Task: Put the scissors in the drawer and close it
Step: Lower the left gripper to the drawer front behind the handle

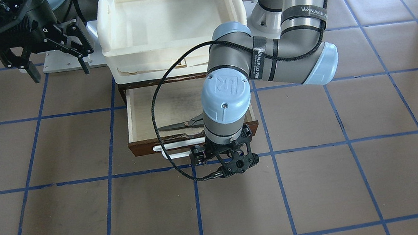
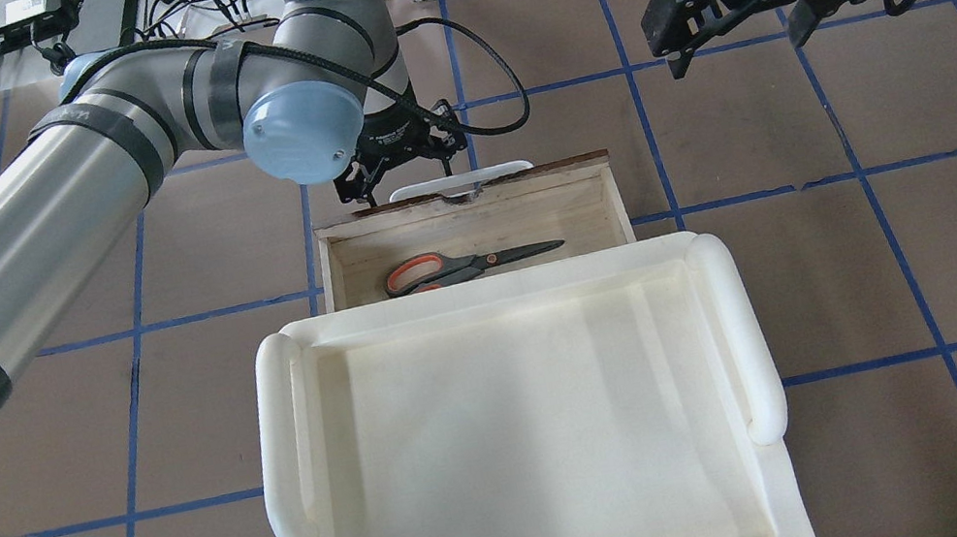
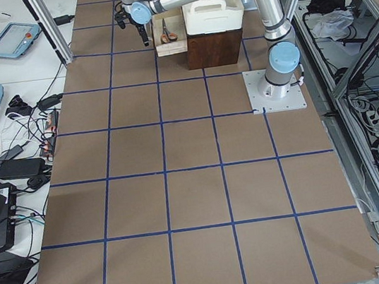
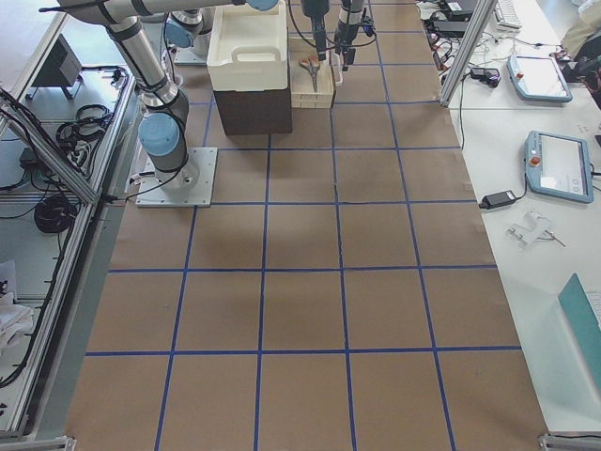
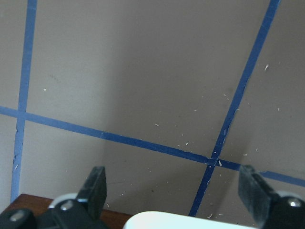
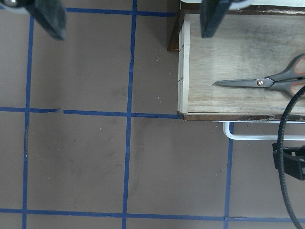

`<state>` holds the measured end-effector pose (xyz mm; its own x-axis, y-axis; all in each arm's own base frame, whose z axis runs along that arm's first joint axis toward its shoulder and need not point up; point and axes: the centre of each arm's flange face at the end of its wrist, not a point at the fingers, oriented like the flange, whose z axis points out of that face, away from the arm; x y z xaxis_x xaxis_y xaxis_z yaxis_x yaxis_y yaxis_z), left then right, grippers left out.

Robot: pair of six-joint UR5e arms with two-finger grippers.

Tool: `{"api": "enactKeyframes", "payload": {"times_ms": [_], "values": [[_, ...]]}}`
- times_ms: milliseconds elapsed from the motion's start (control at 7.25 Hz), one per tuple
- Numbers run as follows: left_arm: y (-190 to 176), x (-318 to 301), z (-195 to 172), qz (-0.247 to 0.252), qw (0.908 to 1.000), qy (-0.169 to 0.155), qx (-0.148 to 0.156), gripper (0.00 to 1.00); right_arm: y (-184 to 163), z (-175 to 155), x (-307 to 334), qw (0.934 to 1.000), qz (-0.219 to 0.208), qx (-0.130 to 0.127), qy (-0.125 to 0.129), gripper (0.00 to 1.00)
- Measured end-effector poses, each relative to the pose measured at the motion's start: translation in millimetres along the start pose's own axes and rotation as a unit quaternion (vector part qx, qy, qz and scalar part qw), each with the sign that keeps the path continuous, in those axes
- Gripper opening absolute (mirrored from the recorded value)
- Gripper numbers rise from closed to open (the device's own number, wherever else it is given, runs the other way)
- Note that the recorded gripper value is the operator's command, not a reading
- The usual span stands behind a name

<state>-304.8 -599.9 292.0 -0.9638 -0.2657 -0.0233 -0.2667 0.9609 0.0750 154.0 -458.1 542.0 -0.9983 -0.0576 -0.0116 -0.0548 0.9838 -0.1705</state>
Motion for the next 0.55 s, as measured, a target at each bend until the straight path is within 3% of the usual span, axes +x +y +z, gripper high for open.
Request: {"api": "enactKeyframes", "payload": {"times_ms": [552], "values": [[6.2,-2.3,-6.2,-0.003,0.9997,0.003,-0.025,1.0,0.2,-0.3,-0.1,1.0,0.0,0.0,0.0,1.0]]}}
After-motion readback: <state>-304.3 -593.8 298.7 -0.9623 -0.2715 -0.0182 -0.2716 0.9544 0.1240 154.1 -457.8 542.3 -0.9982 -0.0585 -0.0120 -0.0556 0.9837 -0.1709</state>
